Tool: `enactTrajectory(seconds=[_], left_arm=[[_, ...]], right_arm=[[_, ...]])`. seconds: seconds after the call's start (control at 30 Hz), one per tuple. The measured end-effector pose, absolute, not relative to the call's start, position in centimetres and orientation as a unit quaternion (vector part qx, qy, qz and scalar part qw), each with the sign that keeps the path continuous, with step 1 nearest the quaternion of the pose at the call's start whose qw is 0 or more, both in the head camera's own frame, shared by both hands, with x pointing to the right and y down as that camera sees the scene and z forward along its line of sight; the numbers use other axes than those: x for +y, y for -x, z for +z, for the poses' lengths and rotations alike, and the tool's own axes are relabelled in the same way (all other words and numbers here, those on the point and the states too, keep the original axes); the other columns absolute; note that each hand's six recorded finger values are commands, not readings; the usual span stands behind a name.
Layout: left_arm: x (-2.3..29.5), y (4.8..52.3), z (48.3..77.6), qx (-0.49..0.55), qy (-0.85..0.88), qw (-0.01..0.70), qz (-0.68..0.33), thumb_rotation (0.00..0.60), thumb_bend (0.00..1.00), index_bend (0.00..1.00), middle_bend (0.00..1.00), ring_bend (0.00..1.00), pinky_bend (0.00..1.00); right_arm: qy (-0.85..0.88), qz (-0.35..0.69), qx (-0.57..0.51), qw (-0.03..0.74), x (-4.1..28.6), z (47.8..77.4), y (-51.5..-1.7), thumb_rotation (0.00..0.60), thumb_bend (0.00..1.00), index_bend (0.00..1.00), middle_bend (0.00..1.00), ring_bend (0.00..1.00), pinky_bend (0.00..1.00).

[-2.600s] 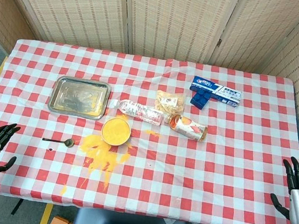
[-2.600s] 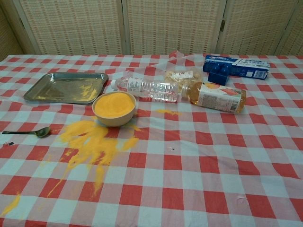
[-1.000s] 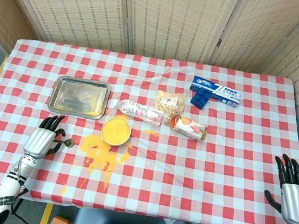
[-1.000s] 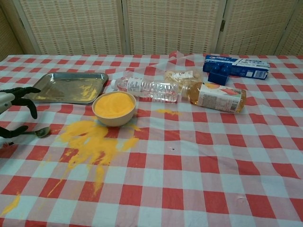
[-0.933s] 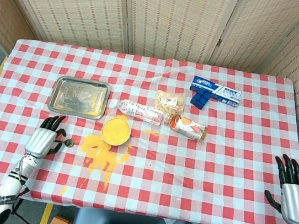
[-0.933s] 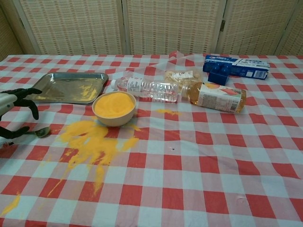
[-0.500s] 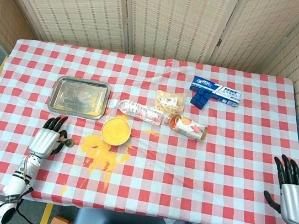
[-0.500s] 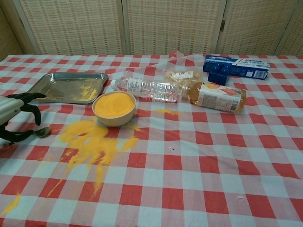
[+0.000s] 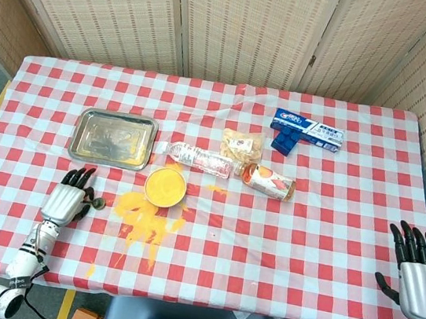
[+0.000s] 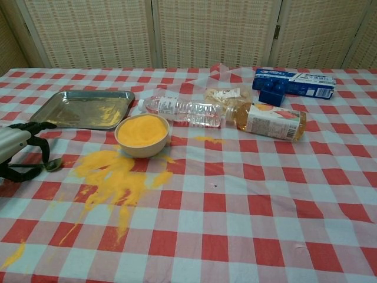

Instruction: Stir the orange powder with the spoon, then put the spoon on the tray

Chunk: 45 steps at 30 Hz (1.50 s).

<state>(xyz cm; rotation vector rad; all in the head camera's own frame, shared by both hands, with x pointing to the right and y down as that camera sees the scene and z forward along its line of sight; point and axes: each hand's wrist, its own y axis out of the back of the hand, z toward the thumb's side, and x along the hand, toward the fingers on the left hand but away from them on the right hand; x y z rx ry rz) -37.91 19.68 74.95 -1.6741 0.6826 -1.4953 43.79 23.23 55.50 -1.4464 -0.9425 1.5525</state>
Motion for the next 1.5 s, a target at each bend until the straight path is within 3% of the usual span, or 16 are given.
enactTrajectory(seconds=[0.77, 1.1, 1.5], left_arm=[[19.3, 38.1, 74.7, 0.278, 0.658, 0.385, -0.585, 0.6, 0.44, 0.57, 0.01, 0.0, 0.09], [18.6, 37.5, 73.0, 0.302, 0.66, 0.396, -0.563, 0.6, 0.44, 0.59, 0.01, 0.0, 0.09], [14.4, 32.8, 70.5, 0.311, 0.667, 0.424, -0.527, 0.6, 0.44, 0.59, 0.02, 0.0, 0.09]], right_arm=[[0.574, 0.618, -0.365, 0.395, 23.4, 55.9, -43.7, 0.6, 0.13, 0.0, 0.0, 0.0, 0.0], [0.577, 0.617, -0.363, 0.393, 23.4, 56.0, -43.6, 0.6, 0.14, 0.0, 0.0, 0.0, 0.0], [0.577, 0.617, -0.365, 0.391, 23.3, 55.8, -43.8, 0.6, 0.13, 0.0, 0.0, 0.0, 0.0]])
